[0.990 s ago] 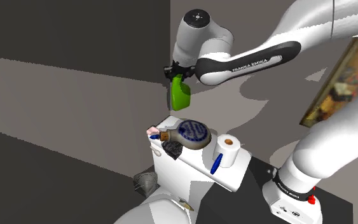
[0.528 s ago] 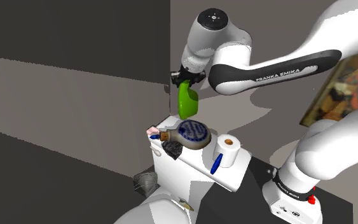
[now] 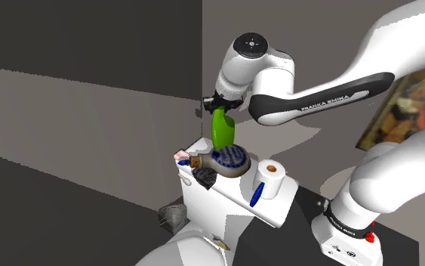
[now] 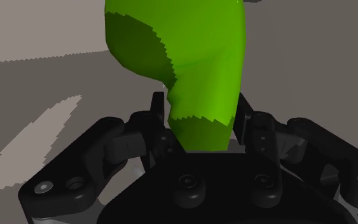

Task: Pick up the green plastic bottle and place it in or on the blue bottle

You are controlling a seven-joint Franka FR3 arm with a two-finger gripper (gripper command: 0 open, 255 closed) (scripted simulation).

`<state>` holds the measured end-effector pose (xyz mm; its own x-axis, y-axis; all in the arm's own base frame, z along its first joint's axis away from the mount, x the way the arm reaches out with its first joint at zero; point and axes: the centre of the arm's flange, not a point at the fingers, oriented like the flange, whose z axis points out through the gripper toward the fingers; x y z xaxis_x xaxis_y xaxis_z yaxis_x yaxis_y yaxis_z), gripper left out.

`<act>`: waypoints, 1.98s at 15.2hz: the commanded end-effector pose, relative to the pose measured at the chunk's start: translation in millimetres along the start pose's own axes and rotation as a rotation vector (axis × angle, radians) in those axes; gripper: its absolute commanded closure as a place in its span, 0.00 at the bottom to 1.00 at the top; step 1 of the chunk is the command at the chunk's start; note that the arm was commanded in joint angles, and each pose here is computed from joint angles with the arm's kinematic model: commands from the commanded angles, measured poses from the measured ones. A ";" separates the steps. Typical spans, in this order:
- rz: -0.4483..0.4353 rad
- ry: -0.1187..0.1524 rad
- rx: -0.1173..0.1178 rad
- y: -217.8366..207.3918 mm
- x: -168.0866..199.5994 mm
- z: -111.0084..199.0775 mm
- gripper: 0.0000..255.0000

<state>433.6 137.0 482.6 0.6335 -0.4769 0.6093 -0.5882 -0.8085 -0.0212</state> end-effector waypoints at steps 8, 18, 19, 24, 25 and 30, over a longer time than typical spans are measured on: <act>0.000 0.000 0.001 0.3 -29.3 37.2 1.00; 0.000 0.000 0.001 -0.1 -36.0 43.8 0.00; 0.000 0.000 0.001 -1.4 -35.4 42.5 0.00; 0.000 0.000 0.001 0.5 -35.7 32.4 0.00; 0.000 0.000 0.001 0.6 -35.7 19.2 0.00; 0.000 0.000 0.001 0.6 -35.7 -4.4 0.00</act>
<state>409.2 154.6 463.8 0.6330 -0.4766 0.6101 -0.5877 -0.8088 -0.0220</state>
